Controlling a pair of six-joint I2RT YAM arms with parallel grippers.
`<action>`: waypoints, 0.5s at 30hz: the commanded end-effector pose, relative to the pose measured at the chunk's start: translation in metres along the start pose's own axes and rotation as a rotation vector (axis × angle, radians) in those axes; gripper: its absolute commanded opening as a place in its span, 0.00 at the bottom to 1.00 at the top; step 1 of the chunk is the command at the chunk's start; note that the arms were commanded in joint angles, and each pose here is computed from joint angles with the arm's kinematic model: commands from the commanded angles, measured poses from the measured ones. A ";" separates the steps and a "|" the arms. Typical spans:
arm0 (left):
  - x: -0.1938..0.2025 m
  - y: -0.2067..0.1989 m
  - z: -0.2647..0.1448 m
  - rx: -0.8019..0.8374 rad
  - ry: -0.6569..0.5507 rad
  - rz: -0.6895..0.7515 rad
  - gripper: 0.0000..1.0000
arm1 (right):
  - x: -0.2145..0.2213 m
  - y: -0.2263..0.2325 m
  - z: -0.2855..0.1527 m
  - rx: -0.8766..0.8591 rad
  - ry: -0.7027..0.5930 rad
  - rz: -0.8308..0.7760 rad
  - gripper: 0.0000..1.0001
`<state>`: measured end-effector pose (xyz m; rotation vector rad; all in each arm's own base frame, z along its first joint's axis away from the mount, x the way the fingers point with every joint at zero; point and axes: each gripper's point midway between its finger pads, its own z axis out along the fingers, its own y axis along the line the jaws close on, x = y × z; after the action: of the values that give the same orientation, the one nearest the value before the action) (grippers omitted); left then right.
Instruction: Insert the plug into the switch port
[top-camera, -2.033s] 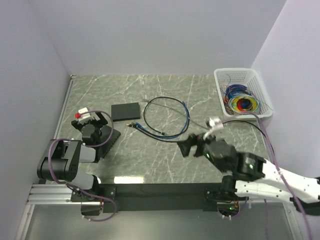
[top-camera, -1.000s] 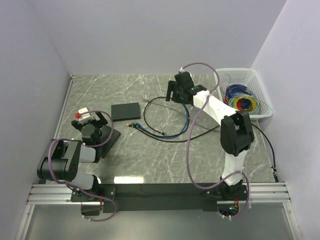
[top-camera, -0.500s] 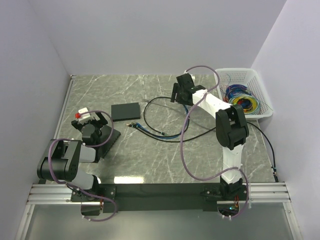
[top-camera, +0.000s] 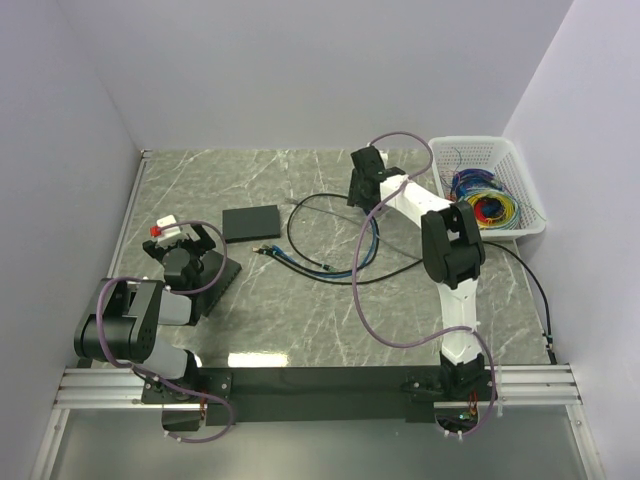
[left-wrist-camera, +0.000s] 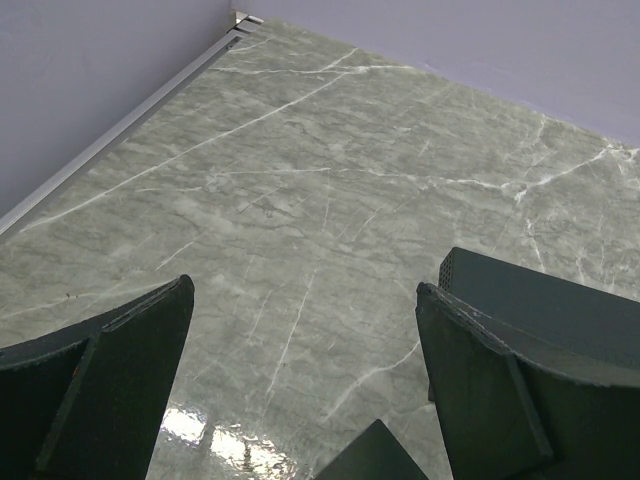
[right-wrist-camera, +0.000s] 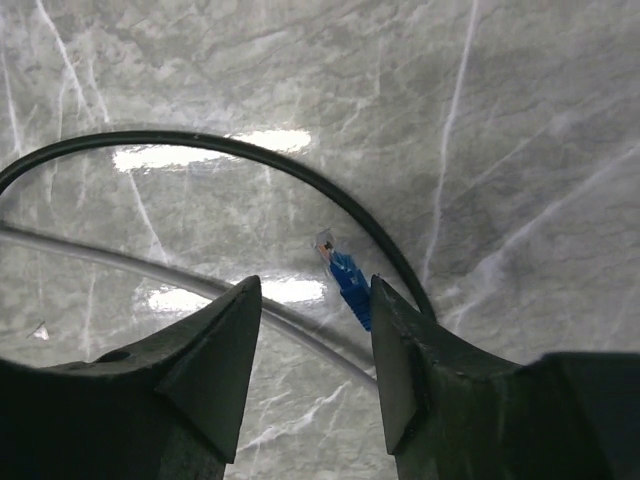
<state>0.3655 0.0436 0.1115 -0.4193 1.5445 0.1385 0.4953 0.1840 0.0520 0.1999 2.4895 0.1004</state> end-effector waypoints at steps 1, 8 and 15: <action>-0.017 -0.009 0.004 0.027 -0.051 -0.027 0.99 | -0.027 -0.009 -0.008 0.022 -0.057 -0.002 0.52; -0.017 -0.008 0.003 0.025 -0.051 -0.029 0.99 | -0.005 -0.022 -0.002 0.046 -0.019 -0.035 0.54; -0.016 -0.009 0.003 0.026 -0.049 -0.027 0.99 | -0.001 -0.019 -0.004 0.012 -0.011 -0.026 0.33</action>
<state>0.3655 0.0436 0.1116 -0.4193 1.5441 0.1384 0.4839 0.1634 0.0311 0.1699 2.5392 0.0321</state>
